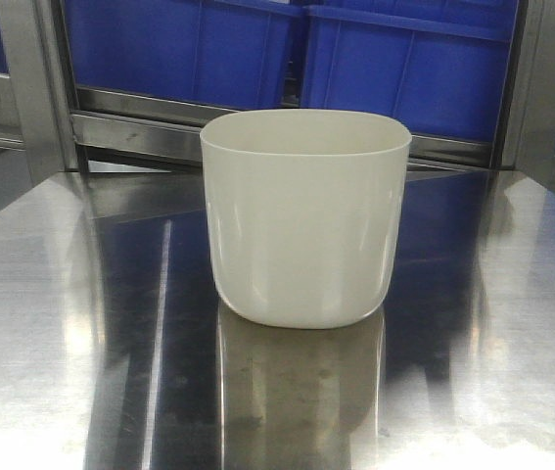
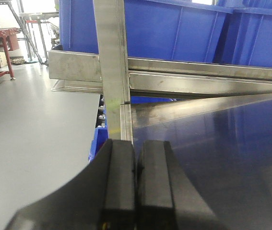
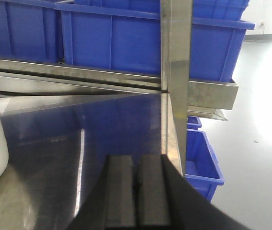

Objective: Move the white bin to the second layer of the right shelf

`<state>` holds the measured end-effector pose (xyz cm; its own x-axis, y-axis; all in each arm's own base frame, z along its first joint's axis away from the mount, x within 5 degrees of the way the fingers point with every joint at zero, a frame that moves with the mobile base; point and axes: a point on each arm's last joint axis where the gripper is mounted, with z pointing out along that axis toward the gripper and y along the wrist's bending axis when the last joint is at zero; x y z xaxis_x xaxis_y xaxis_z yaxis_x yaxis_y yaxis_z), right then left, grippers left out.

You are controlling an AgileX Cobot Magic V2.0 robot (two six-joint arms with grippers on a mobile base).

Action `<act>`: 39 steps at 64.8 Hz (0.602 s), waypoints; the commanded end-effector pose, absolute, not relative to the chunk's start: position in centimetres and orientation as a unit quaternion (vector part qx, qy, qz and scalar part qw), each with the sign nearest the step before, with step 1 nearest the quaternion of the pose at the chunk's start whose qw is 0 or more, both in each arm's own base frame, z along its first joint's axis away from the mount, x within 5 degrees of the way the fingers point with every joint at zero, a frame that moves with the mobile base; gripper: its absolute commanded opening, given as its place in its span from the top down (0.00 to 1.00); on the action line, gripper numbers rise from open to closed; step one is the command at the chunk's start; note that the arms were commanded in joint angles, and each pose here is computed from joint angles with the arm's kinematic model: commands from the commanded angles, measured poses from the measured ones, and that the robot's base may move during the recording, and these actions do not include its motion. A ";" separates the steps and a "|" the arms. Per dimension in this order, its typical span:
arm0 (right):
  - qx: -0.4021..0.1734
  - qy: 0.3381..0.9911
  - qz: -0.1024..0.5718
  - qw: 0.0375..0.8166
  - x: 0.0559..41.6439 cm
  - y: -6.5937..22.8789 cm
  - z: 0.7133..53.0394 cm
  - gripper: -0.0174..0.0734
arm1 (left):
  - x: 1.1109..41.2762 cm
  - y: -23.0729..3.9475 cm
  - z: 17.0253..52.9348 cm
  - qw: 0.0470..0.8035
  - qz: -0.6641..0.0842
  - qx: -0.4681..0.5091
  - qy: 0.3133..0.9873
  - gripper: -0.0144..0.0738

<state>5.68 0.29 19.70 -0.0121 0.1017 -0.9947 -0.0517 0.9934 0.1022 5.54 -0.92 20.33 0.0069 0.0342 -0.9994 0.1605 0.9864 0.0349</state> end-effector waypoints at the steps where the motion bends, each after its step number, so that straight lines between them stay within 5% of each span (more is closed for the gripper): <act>1: 0.010 0.663 0.053 0.747 5.4 0.3 21.2 0.75 | 5.6 -0.9 19.9 0.728 -0.049 0.063 0.681 0.74; 39: 0.010 0.663 0.053 0.747 5.4 0.3 21.2 0.75 | 5.6 -0.9 19.9 0.728 -0.049 0.063 0.681 0.74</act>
<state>5.68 0.29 19.70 -0.0121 0.1017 -0.9947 -0.0517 0.9934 0.1022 5.54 -0.92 20.33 0.0069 0.0342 -0.9994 0.1605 0.9864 0.0349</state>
